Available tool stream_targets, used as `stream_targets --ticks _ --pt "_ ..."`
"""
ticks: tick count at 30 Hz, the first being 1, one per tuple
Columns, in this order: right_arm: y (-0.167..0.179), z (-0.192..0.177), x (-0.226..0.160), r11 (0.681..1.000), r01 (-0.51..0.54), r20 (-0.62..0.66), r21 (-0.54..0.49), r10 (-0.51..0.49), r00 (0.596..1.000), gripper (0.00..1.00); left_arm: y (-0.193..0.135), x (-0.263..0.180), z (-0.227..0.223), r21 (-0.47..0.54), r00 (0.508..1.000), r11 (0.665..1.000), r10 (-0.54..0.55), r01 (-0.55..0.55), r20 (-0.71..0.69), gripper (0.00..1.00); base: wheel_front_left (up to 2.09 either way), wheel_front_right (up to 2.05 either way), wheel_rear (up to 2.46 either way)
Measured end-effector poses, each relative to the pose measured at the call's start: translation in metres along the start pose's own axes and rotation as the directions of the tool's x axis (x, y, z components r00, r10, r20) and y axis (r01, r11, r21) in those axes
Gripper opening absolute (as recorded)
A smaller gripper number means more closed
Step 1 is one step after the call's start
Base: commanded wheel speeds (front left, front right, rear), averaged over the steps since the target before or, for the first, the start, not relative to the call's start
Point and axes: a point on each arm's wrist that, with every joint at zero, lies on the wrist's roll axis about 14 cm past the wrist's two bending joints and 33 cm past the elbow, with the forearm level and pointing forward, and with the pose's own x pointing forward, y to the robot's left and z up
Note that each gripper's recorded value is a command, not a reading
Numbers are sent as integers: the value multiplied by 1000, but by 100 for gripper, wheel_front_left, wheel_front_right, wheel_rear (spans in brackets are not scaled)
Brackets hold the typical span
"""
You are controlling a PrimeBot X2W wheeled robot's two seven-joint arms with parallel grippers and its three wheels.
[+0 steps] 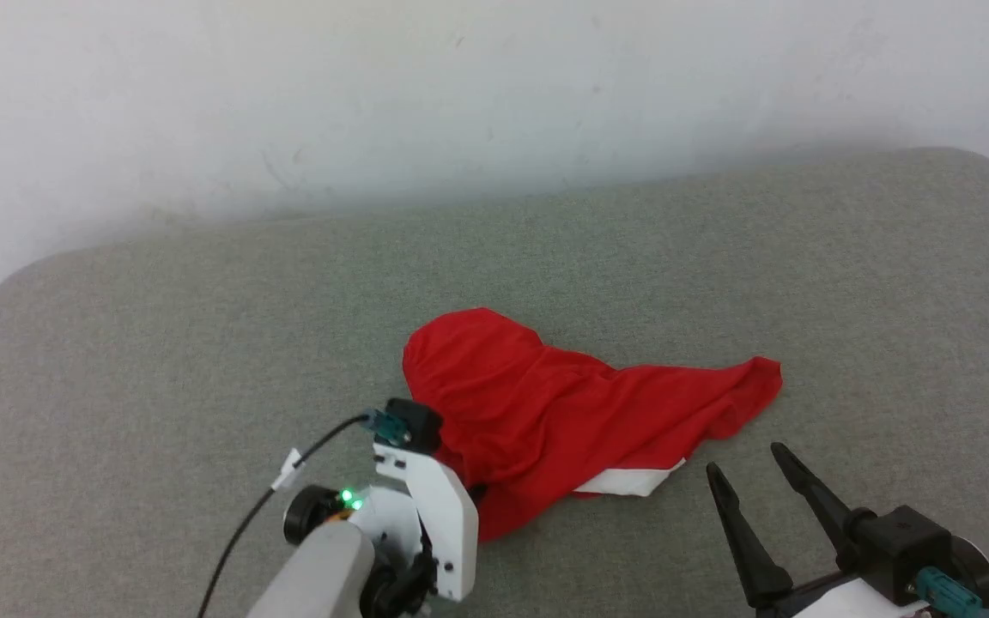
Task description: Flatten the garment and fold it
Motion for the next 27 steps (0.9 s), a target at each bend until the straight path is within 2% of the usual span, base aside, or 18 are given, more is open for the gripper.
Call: stream_targets --ticks 4,12,17,22,23,24,25,26,27 --pt "0 -1 0 1000 4 -1 8 -4 1000 100 1 -2 33 11 993 1000 -3 1 120 0 0 0 0" --pt "-3 -2 1 1000 13 -10 22 -13 1000 100 16 -7 101 -46 938 999 25 -10 345 0 0 0 0" --pt "-10 -5 6 999 34 -22 25 -33 999 100 48 6 122 -113 930 991 105 -69 353 0 0 0 0" --pt "-19 -17 5 997 68 -63 36 -66 996 100 77 27 109 -181 947 977 163 -115 277 0 0 0 0" --pt "-21 -19 5 996 75 -69 38 -72 995 100 80 31 105 -199 951 973 168 -117 261 32 0 0 0" --pt "-23 -20 6 996 80 -72 38 -78 994 100 82 35 102 -211 953 970 169 -117 250 32 0 0 0" --pt "-24 -22 6 996 86 -76 38 -83 994 100 83 38 100 -220 952 968 174 -119 250 87 0 0 0" --pt "-26 -23 6 995 90 -81 38 -87 993 100 85 39 98 -232 951 965 178 -119 254 100 0 0 0" --pt "-27 -24 6 995 94 -83 38 -91 992 100 86 40 99 -239 946 964 184 -120 267 100 0 0 0"
